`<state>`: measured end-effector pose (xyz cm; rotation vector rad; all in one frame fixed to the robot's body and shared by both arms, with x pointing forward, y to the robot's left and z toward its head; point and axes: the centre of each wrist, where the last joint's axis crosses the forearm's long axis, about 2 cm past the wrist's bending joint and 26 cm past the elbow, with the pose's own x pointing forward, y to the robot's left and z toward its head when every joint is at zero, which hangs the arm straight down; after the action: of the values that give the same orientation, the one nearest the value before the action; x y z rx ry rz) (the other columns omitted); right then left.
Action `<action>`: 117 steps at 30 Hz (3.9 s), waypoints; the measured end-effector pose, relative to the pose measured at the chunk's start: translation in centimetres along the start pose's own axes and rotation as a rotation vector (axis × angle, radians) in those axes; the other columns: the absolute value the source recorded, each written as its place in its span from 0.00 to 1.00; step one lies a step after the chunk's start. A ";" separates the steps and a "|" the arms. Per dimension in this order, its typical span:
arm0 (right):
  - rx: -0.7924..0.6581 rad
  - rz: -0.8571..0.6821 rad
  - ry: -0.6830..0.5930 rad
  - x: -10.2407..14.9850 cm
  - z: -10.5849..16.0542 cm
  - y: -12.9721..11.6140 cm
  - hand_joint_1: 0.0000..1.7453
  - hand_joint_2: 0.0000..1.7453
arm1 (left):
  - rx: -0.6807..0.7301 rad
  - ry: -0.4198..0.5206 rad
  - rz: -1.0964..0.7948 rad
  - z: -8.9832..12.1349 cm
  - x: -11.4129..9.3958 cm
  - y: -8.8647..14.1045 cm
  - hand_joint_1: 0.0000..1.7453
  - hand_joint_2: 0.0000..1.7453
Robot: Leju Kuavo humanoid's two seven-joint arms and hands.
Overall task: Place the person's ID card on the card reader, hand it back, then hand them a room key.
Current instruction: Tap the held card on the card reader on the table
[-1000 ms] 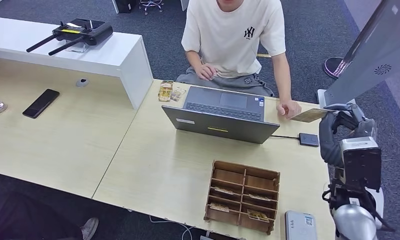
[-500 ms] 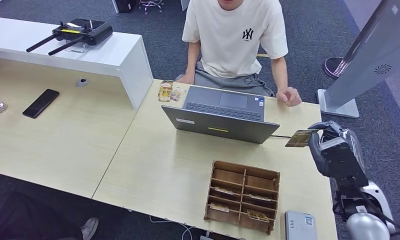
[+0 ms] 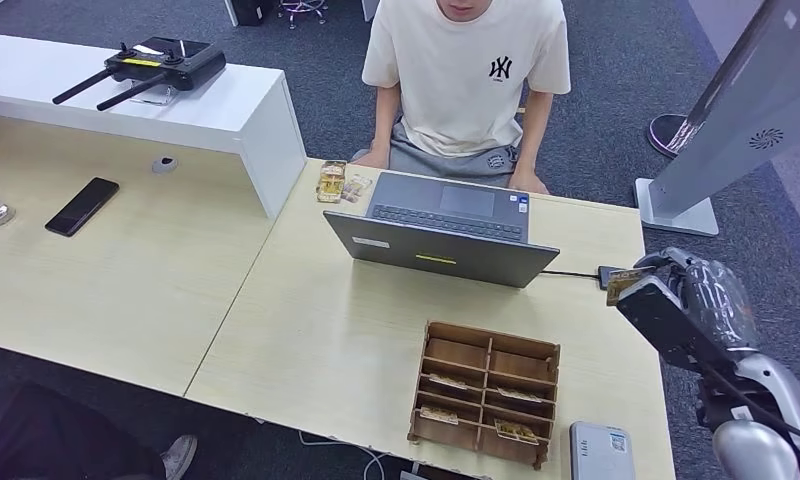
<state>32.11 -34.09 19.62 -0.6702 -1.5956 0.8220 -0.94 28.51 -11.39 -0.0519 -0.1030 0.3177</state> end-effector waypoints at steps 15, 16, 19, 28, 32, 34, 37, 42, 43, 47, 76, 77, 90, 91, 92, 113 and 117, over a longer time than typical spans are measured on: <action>0.298 0.112 0.080 -2.5 -1.2 -3.0 1.00 1.00 | -0.002 0.003 0.075 0.0 -0.2 0.1 0.00 0.00; 0.317 0.116 0.085 -2.6 -1.3 -3.2 1.00 1.00 | -0.003 0.003 0.078 0.0 -0.2 0.1 0.00 0.00; 0.369 0.129 0.098 -2.9 -1.5 -4.1 1.00 1.00 | -0.005 0.003 0.089 0.0 -0.2 0.1 0.00 0.00; 0.468 0.118 0.147 -3.5 -2.0 -5.9 1.00 1.00 | -0.013 0.003 0.116 0.0 -0.3 0.1 0.00 0.00; 0.489 0.071 0.188 -4.0 -1.5 -5.9 1.00 1.00 | -0.011 0.005 0.132 0.0 -0.5 0.0 0.00 0.00; 0.493 0.037 0.209 -4.4 -0.9 -5.5 1.00 1.00 | -0.010 0.006 0.140 0.1 -0.5 0.0 0.00 0.00; 0.494 -0.031 0.239 -4.9 0.5 -4.5 1.00 1.00 | -0.007 0.011 0.153 0.1 -0.7 0.0 0.00 0.00; 0.455 -0.135 0.265 -5.2 3.5 -2.2 1.00 1.00 | -0.002 0.019 0.170 0.1 -1.0 -0.2 0.00 0.00; 0.445 -0.153 0.265 -5.1 4.0 -1.7 1.00 1.00 | -0.002 0.020 0.172 0.1 -1.0 -0.3 0.00 0.00; 0.412 -0.205 0.260 -4.4 5.7 0.1 1.00 1.00 | -0.003 0.022 0.177 0.1 -1.1 -0.6 0.00 0.00; 0.508 -0.224 0.412 -4.4 11.6 1.5 1.00 1.00 | 0.006 0.034 0.182 0.1 -1.3 -0.5 0.00 0.00; 0.516 -0.228 0.419 -4.4 11.8 1.6 1.00 1.00 | 0.006 0.034 0.181 0.1 -1.3 -0.5 0.00 0.00; 0.604 -0.264 0.431 -4.1 12.9 3.7 1.00 1.00 | 0.004 0.031 0.144 0.1 -1.0 0.1 0.00 0.00; 0.609 -0.264 0.430 -4.1 12.8 3.9 1.00 1.00 | 0.004 0.031 0.142 0.1 -1.0 0.1 0.00 0.00; 0.612 -0.264 0.429 -4.1 12.8 4.1 1.00 1.00 | 0.004 0.031 0.140 0.1 -1.0 0.1 0.00 0.00; 0.598 -0.173 0.456 -5.6 11.5 4.8 1.00 1.00 | 0.006 0.035 0.105 0.1 -0.9 0.6 0.00 0.00; 0.603 -0.155 0.458 -5.8 11.3 4.6 1.00 1.00 | 0.006 0.035 0.105 0.1 -0.9 0.6 0.00 0.00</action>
<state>21.94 -37.64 11.47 -0.2641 -0.9038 0.8984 -1.96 28.81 -11.40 -0.0570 -0.0648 0.4214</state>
